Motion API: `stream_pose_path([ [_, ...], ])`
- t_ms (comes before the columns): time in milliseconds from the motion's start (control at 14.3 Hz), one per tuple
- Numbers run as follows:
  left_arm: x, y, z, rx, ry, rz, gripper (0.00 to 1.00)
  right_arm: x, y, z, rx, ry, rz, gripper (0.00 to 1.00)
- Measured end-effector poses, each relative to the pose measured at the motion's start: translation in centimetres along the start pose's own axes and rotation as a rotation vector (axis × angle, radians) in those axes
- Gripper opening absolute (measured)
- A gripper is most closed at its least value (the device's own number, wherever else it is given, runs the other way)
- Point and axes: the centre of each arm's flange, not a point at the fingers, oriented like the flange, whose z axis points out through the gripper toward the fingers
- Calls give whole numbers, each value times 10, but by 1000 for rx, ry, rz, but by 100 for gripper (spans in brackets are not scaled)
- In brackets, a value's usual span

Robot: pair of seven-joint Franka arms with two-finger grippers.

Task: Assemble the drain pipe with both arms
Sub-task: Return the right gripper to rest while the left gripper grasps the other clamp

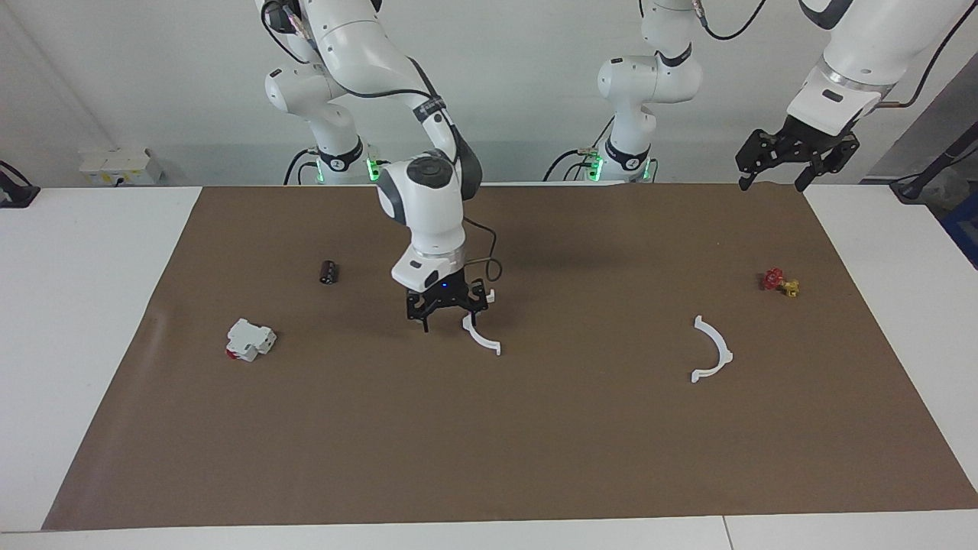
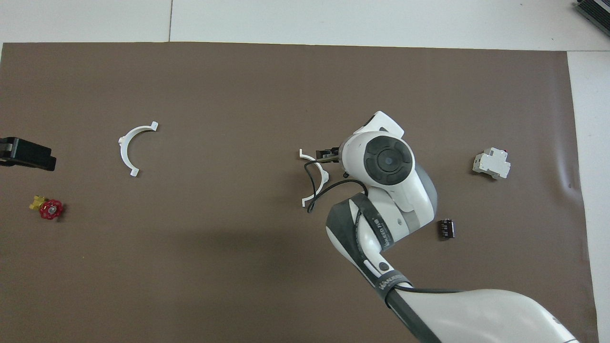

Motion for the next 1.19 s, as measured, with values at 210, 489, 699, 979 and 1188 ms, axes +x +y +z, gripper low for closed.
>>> stream_pose_path([
  [210,9,-5,22,3,33,-6,91,21,58,-45,-26,-26,74,100],
  [489,29,-2,63,-30,75,-9,88,28,111,-92,-59,-94,157,100],
  [699,52,-1,103,-29,62,-4,84,21,156,-135,-75,-148,182,100],
  [979,76,-9,167,-19,85,-2,81,9,218,-193,-78,-187,192,100],
  [1188,81,-18,209,-12,102,8,78,3,270,-212,-80,-211,172,100],
])
